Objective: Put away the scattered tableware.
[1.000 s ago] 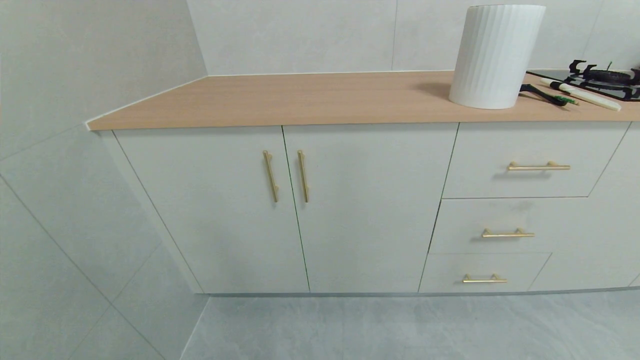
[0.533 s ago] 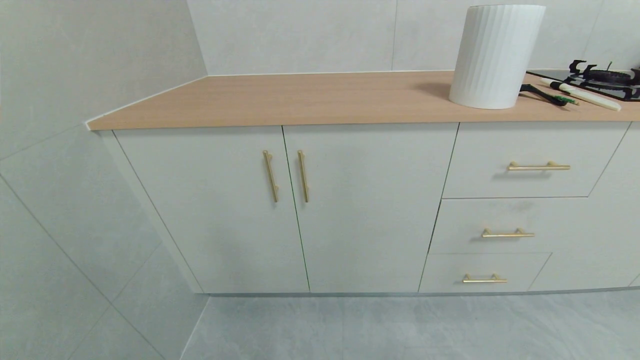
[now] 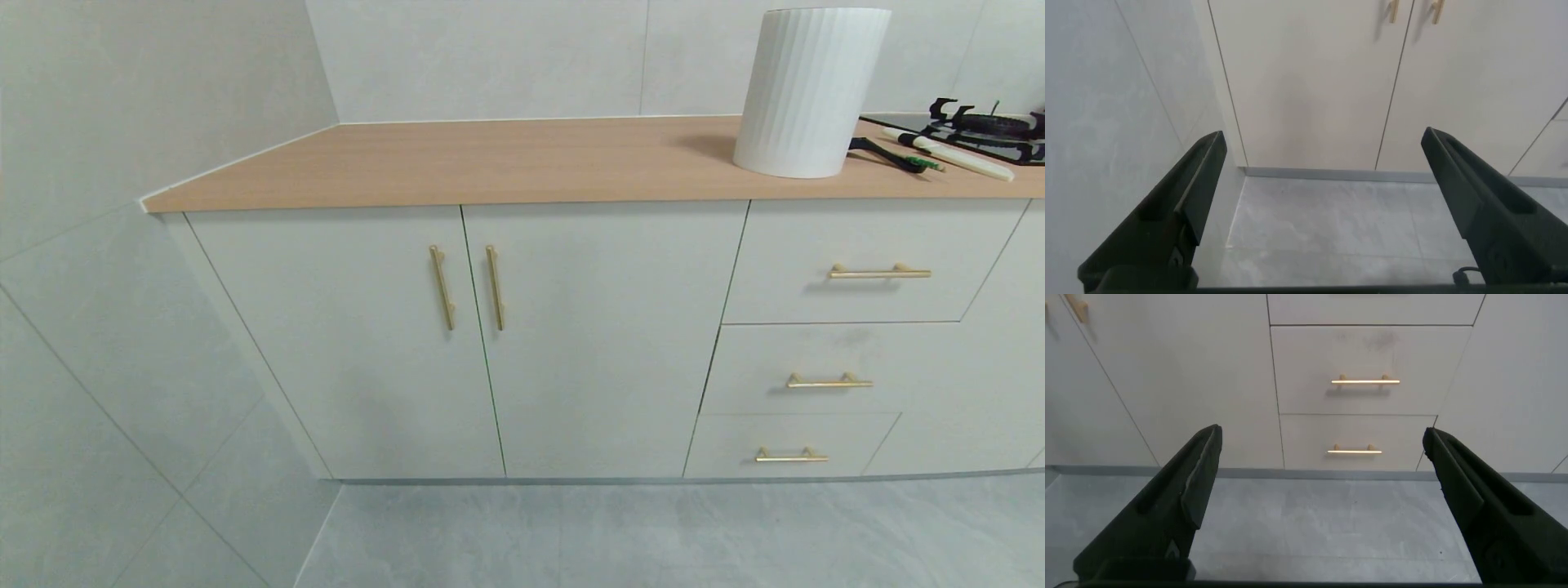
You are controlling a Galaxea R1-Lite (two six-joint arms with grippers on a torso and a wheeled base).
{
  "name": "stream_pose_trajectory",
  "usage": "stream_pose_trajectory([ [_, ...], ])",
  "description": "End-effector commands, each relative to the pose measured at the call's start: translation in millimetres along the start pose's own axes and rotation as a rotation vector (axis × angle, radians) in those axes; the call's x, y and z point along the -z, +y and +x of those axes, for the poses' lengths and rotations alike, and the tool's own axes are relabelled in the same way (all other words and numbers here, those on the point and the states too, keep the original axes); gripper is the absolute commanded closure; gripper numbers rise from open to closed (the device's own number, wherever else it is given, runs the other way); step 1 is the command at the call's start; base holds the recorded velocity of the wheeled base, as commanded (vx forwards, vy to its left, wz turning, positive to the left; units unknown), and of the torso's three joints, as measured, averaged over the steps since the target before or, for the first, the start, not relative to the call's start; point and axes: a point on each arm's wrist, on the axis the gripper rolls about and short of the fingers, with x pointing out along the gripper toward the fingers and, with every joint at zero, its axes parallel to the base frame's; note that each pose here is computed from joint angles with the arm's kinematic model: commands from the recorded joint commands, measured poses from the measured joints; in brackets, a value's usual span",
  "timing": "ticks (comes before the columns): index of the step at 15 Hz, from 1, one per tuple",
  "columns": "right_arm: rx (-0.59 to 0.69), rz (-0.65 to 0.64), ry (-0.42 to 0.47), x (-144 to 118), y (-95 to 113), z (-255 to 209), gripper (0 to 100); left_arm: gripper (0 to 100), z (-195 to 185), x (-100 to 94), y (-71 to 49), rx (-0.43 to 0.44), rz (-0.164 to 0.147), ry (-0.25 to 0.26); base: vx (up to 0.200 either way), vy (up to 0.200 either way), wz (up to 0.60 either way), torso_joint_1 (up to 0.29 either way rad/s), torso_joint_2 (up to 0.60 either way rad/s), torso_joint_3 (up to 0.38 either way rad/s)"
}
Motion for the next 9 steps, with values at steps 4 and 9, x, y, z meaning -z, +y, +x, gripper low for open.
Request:
stream_pose_trajectory([
  [4, -0.001, -0.002, 0.005, 0.2, 0.0, 0.2, 0, 0, 0.1, -0.1, 0.0, -0.001, 0.001, 0.001, 0.0, 0.0, 0.0, 0.0, 0.0, 0.0],
  [9, -0.004, -0.003, 0.005, 0.2, 0.1, 0.2, 0, 0, 0.1, -0.1, 0.0, -0.001, 0.001, 0.001, 0.0, -0.08, 0.0, -0.002, 0.0, 0.002],
])
